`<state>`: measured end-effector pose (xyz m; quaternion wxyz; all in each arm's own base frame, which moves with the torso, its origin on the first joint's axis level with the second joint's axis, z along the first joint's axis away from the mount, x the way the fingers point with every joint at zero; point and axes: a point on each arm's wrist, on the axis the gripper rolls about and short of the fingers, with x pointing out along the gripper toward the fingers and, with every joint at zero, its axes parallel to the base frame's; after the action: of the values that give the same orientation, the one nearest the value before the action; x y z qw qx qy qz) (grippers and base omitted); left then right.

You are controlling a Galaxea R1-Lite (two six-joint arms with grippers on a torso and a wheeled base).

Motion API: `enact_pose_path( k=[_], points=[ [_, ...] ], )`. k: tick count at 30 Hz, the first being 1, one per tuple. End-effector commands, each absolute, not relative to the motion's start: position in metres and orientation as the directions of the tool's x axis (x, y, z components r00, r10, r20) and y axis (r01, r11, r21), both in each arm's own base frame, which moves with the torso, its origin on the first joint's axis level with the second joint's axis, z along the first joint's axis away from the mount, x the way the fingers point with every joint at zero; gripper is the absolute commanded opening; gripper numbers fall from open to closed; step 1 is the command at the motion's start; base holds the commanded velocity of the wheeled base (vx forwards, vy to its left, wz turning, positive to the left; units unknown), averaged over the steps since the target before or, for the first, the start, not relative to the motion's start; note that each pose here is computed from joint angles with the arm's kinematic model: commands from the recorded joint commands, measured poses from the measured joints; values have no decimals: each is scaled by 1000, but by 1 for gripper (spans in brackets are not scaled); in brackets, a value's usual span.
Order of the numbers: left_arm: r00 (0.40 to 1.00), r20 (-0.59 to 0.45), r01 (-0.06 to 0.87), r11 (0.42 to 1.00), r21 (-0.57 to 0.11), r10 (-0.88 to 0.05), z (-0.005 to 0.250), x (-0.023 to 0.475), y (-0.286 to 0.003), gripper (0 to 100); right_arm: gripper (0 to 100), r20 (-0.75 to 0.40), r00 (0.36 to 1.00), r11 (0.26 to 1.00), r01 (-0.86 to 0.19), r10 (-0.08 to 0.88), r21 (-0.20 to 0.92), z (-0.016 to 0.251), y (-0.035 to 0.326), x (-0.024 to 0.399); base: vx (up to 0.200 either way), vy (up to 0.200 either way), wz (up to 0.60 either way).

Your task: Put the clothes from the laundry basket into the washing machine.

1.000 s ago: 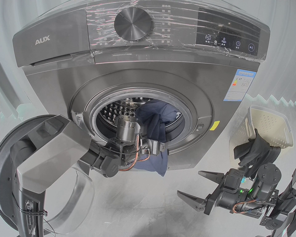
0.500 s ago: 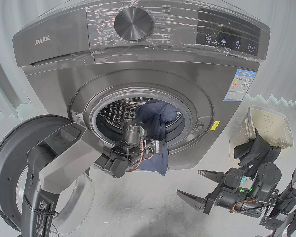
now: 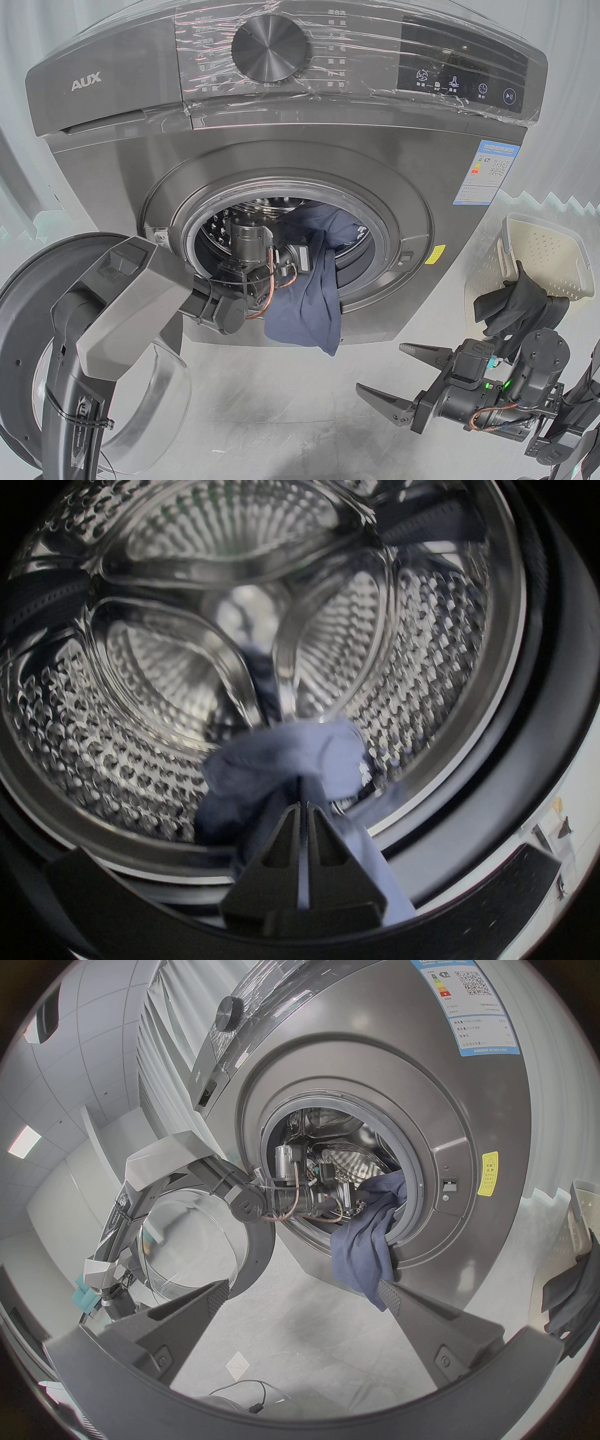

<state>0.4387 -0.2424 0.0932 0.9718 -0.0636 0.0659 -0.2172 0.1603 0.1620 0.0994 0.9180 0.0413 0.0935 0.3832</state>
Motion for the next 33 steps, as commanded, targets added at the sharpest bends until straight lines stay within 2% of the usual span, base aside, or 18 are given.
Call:
enact_pose_path(
  k=[1,4,9,10,17,33],
  points=[
    [918,-20,389,907,-162,-397,110,452,-237,0,100,-142,687,701,-697,713,148,99,163,161,0,0,0],
    [928,18,369,914,-167,-371,113,458,-240,0,100,-144,692,707,-692,707,147,98,163,160,0,0,0],
    [917,-49,383,910,-157,-395,100,447,-241,0,100,-142,693,708,-691,706,147,99,163,161,0,0,0],
    [913,-58,392,907,-157,-404,101,442,-242,100,100,-142,692,707,-692,707,147,99,163,161,0,0,0],
    [854,-163,473,868,-152,-494,88,412,-255,100,100,-141,694,708,-691,707,147,99,163,161,0,0,0],
    [842,-225,475,872,-120,-490,45,418,-260,100,100,-135,694,707,-692,707,147,100,164,161,0,0,0]
  ],
)
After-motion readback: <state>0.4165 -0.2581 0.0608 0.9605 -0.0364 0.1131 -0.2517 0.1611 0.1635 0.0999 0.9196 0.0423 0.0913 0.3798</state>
